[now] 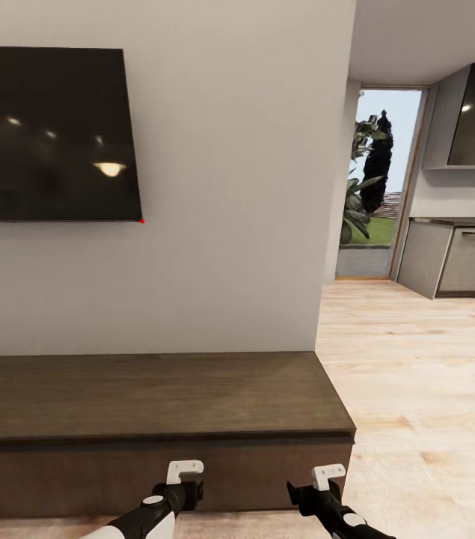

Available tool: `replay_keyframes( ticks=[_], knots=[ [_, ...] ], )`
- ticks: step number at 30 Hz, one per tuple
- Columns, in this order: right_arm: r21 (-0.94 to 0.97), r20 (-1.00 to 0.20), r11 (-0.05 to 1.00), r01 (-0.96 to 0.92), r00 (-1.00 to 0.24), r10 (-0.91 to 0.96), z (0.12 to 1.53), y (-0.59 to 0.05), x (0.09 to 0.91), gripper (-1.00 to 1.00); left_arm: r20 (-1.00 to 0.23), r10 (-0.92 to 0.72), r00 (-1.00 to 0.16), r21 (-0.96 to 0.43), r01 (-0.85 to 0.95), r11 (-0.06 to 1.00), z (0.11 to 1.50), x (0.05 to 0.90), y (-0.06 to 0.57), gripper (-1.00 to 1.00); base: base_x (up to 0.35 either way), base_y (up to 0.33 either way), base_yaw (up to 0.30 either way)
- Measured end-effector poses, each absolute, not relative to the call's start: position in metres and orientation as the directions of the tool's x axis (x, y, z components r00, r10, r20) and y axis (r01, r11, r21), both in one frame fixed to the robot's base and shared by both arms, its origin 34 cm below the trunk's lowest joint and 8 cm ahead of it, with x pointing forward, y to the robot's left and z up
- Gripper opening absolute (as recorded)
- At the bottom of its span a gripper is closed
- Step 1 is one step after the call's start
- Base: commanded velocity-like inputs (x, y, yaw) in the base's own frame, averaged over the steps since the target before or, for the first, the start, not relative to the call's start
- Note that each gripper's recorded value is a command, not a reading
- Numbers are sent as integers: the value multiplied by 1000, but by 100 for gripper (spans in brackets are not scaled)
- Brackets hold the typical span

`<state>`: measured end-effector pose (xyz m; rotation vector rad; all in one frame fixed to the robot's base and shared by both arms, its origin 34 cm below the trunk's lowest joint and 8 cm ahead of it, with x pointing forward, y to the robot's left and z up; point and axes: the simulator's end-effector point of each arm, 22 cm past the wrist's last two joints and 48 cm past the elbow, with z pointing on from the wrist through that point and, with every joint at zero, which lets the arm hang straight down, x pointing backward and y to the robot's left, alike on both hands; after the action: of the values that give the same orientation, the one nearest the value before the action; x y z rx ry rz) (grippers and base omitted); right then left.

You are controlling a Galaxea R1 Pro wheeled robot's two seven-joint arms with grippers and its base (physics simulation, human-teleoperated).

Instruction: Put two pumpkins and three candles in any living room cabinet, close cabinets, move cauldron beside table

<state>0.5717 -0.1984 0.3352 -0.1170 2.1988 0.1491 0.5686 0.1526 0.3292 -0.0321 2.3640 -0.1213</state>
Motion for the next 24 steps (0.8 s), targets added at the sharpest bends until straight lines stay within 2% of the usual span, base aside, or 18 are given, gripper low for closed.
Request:
replay_keyframes(
  ticks=[24],
  knots=[
    [61, -763, 990, -125, -645, -34, 358, -205, 552, 100, -664, -113, -740, -112, -51, 992, 368, 570, 165, 100, 0, 0, 0]
  ],
)
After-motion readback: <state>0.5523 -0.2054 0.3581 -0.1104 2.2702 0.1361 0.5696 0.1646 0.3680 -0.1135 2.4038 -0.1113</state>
